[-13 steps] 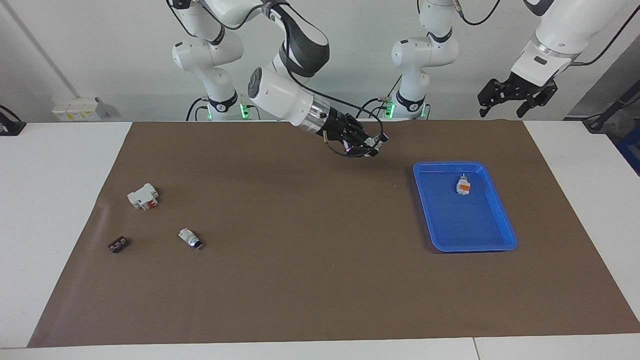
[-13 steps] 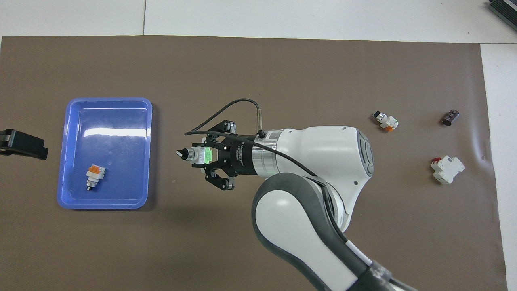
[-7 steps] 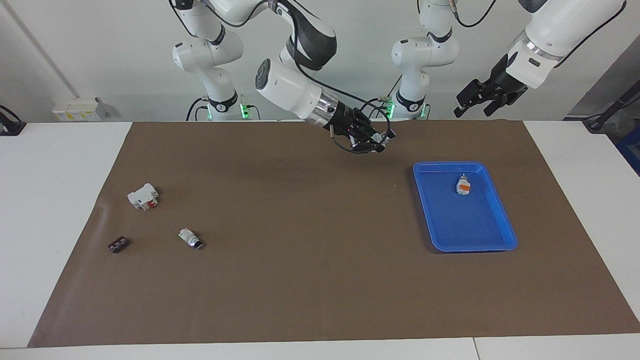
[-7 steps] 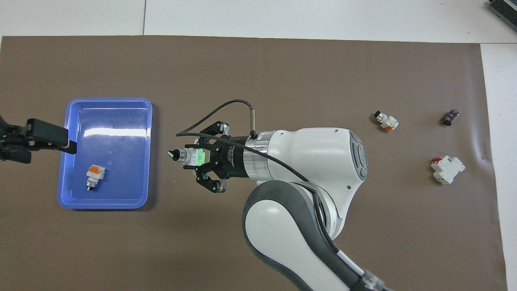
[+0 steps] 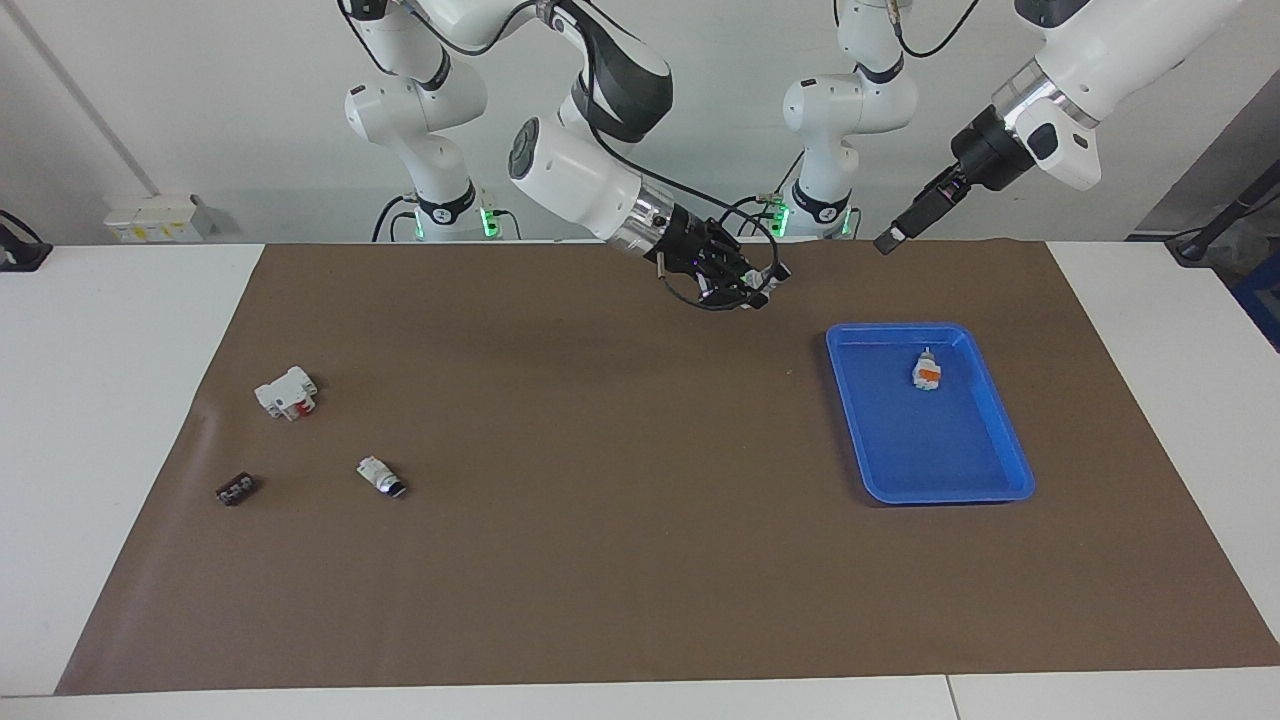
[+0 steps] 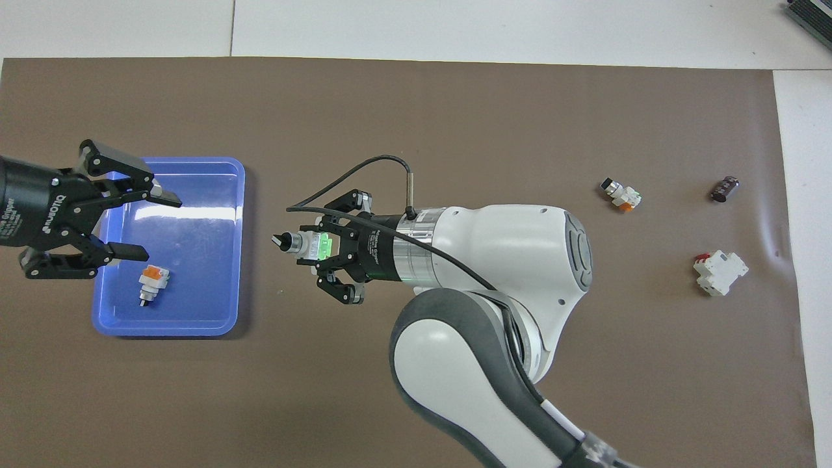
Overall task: Turn and place switch with both arms
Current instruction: 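Hold the green switch with the right gripper while the left gripper approaches it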
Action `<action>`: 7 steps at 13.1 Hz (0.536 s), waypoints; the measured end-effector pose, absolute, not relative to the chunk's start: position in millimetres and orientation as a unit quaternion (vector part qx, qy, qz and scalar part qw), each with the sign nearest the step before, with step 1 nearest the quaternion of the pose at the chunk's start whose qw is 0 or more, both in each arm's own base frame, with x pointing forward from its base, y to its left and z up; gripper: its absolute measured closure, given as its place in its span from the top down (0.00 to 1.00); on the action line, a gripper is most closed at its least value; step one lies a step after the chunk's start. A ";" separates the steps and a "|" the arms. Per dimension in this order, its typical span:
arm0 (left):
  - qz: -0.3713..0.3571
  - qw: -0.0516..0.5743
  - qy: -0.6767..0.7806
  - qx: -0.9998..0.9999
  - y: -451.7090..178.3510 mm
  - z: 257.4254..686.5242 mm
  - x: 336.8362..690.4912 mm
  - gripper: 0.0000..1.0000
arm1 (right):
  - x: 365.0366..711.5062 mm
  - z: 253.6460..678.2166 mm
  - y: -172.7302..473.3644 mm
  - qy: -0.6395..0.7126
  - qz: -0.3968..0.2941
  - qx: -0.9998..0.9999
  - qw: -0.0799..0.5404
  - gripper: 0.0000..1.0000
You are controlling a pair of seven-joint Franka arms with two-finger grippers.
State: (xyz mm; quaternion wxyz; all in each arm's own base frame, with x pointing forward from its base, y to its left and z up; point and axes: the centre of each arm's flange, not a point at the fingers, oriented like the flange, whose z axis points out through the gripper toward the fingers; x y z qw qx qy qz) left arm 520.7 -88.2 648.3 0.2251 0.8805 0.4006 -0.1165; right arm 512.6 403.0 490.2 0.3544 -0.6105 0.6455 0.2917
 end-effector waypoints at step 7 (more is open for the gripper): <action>-0.145 0.252 0.472 0.832 -131.1 616.7 500.0 0.58 | 512.3 490.8 404.0 0.645 0.291 -0.610 0.355 0.41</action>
